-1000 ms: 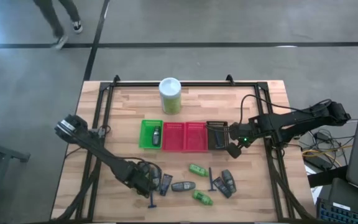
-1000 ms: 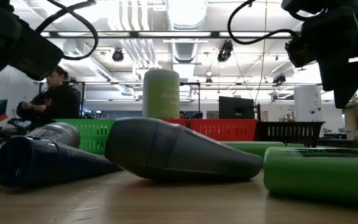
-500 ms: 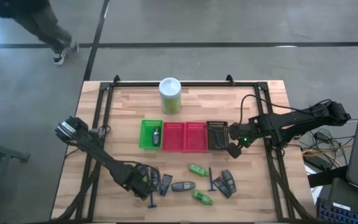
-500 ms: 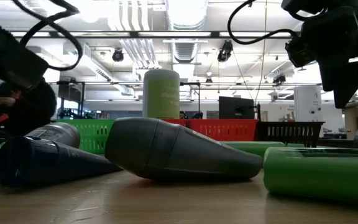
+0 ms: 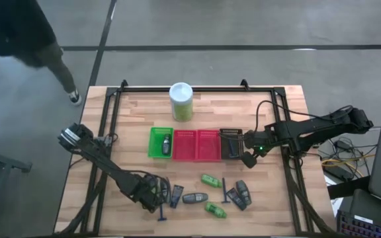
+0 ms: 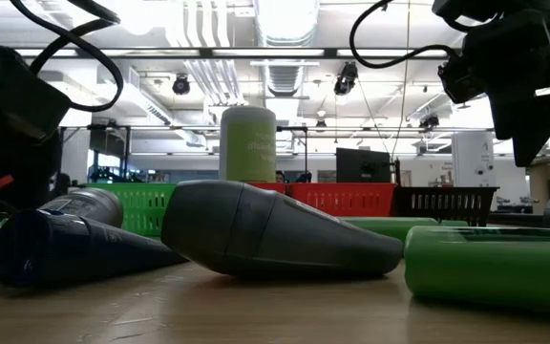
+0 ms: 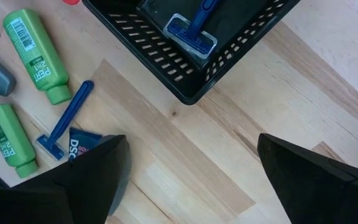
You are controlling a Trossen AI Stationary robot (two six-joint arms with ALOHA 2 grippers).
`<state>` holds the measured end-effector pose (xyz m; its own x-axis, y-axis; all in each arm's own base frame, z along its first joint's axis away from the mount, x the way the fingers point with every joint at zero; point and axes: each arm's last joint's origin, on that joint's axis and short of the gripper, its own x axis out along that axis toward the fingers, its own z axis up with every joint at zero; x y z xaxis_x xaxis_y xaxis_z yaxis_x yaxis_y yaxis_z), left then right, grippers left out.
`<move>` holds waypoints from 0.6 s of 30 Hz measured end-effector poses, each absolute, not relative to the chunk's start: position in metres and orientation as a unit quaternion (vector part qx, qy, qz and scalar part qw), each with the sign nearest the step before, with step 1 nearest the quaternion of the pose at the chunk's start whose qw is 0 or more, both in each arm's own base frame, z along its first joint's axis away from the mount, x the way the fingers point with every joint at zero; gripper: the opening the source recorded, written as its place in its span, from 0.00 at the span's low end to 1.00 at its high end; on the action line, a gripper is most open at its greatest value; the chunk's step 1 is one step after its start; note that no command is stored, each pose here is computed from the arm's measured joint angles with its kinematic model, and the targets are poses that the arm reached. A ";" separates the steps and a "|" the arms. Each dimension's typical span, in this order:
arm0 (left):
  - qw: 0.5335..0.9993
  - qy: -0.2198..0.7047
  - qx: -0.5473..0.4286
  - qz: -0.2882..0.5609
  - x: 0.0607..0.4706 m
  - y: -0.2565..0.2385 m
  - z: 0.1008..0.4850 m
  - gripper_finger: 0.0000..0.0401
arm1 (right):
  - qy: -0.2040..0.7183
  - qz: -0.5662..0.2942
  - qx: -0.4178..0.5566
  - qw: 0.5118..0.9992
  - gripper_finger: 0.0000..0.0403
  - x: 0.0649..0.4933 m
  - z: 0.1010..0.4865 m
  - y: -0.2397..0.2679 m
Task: Pick & Place Travel size toiletries
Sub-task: Put the green shampoo in the right red bin
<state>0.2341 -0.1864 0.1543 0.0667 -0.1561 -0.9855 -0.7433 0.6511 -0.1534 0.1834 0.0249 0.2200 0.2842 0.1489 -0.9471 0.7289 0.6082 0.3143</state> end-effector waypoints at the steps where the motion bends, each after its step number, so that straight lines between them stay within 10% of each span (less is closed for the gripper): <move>1: 0.643 0.644 -0.347 0.226 0.234 -0.186 0.154 0.73 | 0.561 -0.207 0.391 0.699 0.88 0.183 0.220 0.025; 18: 0.697 0.594 -0.344 0.207 0.235 -0.182 0.173 0.43 | 0.526 -0.144 0.406 0.733 0.79 0.196 0.225 0.028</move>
